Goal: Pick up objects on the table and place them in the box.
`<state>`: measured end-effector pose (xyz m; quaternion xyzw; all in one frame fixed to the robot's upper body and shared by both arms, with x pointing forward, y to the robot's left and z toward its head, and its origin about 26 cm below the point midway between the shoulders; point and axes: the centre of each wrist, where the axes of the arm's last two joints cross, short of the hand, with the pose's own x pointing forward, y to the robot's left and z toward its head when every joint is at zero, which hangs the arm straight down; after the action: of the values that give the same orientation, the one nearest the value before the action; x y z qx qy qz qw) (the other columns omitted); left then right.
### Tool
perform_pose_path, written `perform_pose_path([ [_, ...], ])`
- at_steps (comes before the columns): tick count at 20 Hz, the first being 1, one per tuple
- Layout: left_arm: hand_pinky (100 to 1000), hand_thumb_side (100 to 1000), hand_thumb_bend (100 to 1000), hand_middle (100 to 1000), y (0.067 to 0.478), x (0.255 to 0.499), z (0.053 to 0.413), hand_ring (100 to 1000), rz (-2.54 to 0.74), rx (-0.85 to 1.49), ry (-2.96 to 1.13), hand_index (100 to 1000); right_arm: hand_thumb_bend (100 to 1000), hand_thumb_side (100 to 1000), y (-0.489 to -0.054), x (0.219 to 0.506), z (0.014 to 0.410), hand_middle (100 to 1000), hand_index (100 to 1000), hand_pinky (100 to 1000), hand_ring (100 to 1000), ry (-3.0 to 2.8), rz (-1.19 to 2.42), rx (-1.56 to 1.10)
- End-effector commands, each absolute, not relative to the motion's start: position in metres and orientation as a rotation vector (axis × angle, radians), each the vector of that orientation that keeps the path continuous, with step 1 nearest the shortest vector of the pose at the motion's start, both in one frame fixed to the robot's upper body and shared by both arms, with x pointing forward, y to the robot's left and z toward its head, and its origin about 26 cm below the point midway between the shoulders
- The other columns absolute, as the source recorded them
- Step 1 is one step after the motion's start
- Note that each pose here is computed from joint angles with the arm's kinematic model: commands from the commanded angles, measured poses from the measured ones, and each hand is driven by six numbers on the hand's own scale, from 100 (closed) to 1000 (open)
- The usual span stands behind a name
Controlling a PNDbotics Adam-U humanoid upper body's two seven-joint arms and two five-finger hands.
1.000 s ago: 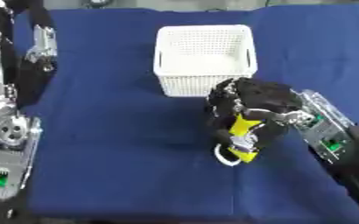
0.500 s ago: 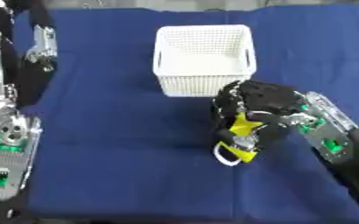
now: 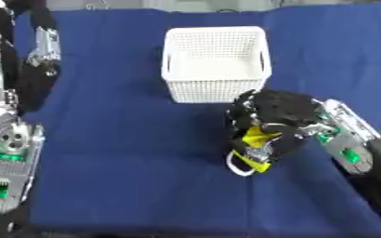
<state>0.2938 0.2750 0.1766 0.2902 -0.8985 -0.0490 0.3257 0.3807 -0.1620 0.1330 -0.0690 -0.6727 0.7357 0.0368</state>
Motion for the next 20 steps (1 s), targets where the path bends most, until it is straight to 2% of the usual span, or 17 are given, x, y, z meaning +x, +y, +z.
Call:
perform_pose_path([
  [1,900,705,100,773,0.276,0.292,0.183,751,-0.132,0.774,-2.381,823,100,1000,-0.16,0.382,0.139,529,630,594,523,-1.974,2.529,-0.142],
  [13,900,704,100,774,0.276,0.292,0.183,751,-0.131,0.773,-2.382,823,100,1000,-0.161,0.382,0.137,518,620,596,511,-1.929,2.561,-0.177],
  [20,900,704,100,774,0.276,0.292,0.183,751,-0.131,0.773,-2.382,823,100,1000,-0.171,0.388,0.139,530,652,603,521,-1.91,2.548,-0.29],
])
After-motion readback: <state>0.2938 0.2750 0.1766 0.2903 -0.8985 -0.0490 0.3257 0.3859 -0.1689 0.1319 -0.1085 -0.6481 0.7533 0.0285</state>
